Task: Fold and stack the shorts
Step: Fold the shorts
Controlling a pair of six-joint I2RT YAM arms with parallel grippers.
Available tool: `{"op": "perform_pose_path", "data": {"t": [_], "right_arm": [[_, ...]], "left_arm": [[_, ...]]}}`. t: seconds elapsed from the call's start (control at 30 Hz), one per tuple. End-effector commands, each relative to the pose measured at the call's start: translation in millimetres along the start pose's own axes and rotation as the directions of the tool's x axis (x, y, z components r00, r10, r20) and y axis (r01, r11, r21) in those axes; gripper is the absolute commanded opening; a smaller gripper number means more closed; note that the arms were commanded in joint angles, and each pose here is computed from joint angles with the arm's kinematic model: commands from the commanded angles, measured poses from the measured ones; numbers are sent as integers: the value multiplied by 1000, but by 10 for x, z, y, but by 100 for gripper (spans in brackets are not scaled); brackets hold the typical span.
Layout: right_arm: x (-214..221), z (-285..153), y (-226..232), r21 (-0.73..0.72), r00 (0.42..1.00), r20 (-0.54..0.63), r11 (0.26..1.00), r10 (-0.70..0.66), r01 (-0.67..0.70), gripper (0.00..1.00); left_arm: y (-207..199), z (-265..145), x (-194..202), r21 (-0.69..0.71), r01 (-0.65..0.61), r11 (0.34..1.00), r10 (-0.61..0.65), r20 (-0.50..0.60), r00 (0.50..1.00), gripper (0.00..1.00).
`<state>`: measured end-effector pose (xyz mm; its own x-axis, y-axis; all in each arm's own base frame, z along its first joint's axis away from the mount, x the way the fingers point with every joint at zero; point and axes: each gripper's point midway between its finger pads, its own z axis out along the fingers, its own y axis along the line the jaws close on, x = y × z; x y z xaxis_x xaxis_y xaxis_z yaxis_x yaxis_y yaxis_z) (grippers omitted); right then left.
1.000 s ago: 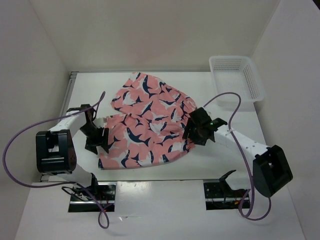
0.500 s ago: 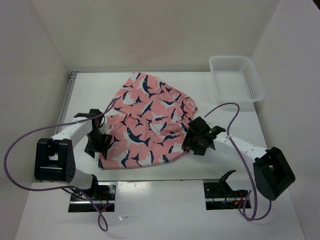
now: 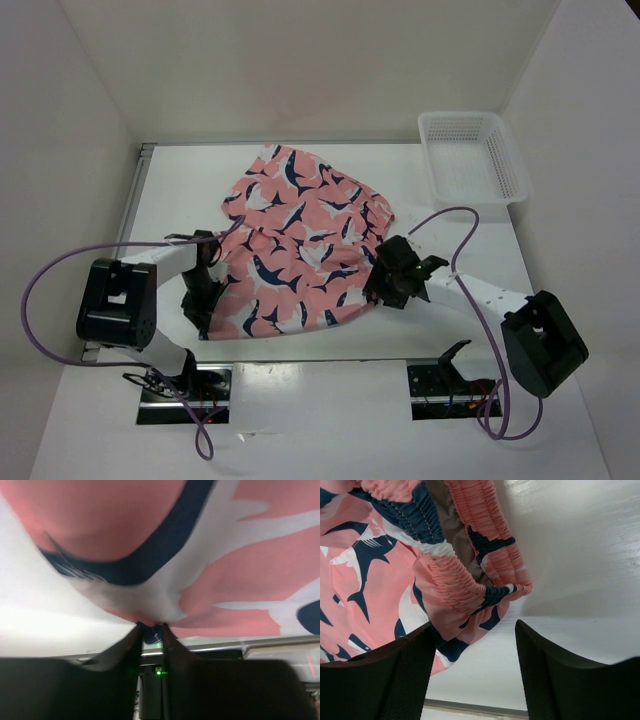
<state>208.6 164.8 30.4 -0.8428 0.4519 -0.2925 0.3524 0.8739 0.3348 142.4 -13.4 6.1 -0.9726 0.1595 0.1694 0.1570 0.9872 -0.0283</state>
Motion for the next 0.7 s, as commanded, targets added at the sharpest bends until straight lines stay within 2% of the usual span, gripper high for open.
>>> {"op": "perform_pose_path", "data": {"t": [0.0, 0.07, 0.17, 0.2, 0.23, 0.27, 0.33, 0.5, 0.53, 0.67], "right_arm": [[-86, 91, 25, -14, 998, 61, 1000, 4, -4, 64], [-86, 128, 29, -19, 998, 64, 1000, 5, -4, 53], [-85, 161, 29, -24, 998, 67, 1000, -3, 5, 42], [-88, 179, 37, -25, 998, 68, 1000, -3, 5, 31], [-62, 193, 28, -22, 998, 55, 1000, -15, 16, 25], [-58, 178, 51, -27, 999, 47, 999, -15, 17, 12], [-56, 146, 32, -10, 998, 36, 999, -42, 42, 2], [-130, -302, 388, -134, 992, 9, 983, -122, 122, 0], [-115, -404, 414, -152, 989, -2, 978, -147, 145, 0], [-103, -737, 714, -263, 972, -53, 942, -228, 207, 0]], "left_arm": [[-85, -15, -214, 45, -17, 999, 15, 46, 999, 23], [-99, -12, -236, 55, -17, 998, 15, 42, 999, 11], [-156, -104, -295, 86, -22, 996, 16, 70, 997, 4], [-201, -165, -334, 110, -26, 994, 16, 89, 996, 0], [-224, -209, -324, 121, -28, 992, 16, 102, 995, 0], [-270, -274, -359, 147, -34, 989, 16, 121, 993, 0], [-318, -459, -402, 181, -36, 983, 7, 158, 987, 0], [-351, -1198, -641, 267, -41, 963, -51, 327, 944, 0], [-321, -1488, -815, 264, -57, 963, -58, 410, 910, 0], [-281, -2212, -1138, 235, -112, 966, -52, 596, 801, 0]]}}
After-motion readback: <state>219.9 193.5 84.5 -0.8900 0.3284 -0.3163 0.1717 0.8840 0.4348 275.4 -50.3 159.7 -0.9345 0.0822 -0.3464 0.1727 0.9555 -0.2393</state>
